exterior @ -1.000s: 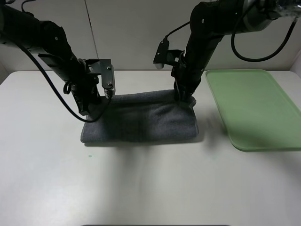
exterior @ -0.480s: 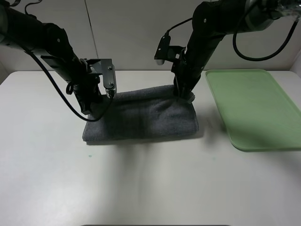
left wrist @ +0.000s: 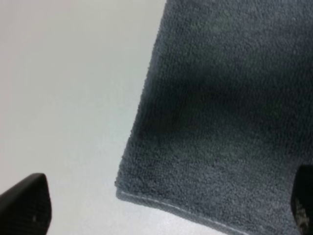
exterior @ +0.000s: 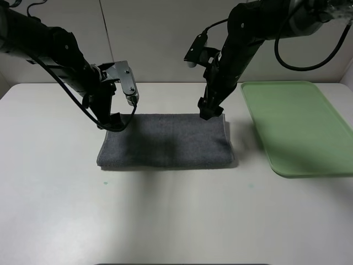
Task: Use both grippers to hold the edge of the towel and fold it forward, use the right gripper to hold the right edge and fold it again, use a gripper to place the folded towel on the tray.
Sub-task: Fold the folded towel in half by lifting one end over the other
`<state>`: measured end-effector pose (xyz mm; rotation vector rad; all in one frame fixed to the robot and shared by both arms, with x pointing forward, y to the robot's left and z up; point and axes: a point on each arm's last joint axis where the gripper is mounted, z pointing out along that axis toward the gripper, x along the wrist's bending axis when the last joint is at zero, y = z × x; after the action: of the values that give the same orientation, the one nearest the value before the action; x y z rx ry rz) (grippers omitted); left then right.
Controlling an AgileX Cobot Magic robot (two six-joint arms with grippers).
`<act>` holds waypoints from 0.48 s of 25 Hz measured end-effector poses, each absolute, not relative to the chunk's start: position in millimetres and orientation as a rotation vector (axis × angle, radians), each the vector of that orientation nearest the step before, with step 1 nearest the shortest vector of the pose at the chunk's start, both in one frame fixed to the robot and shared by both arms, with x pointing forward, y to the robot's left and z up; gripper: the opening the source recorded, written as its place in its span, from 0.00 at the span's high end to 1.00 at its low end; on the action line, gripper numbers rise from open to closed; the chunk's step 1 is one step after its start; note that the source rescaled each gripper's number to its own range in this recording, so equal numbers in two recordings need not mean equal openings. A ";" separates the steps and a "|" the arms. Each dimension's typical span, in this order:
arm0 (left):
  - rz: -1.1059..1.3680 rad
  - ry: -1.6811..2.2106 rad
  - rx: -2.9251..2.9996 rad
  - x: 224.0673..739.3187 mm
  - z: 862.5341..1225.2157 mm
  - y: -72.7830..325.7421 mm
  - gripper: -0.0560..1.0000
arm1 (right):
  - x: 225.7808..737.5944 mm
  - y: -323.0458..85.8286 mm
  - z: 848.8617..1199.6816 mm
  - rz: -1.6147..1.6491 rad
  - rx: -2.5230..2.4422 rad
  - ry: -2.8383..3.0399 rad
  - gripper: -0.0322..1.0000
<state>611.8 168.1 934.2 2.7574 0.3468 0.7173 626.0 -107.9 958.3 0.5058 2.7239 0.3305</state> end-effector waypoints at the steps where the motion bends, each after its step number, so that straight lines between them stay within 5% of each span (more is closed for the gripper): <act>1: 0.717 0.348 2.757 611.8 934.2 168.1 0.00 | 626.0 -107.9 958.3 0.331 0.507 2.724 0.00; 12: 0.635 0.441 2.770 604.4 941.8 170.4 0.00 | 623.0 -109.4 960.2 0.312 0.526 2.746 0.00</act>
<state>604.4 170.4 941.8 2.7702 0.4412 0.6347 623.0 -109.4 960.2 0.5263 2.7457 0.3122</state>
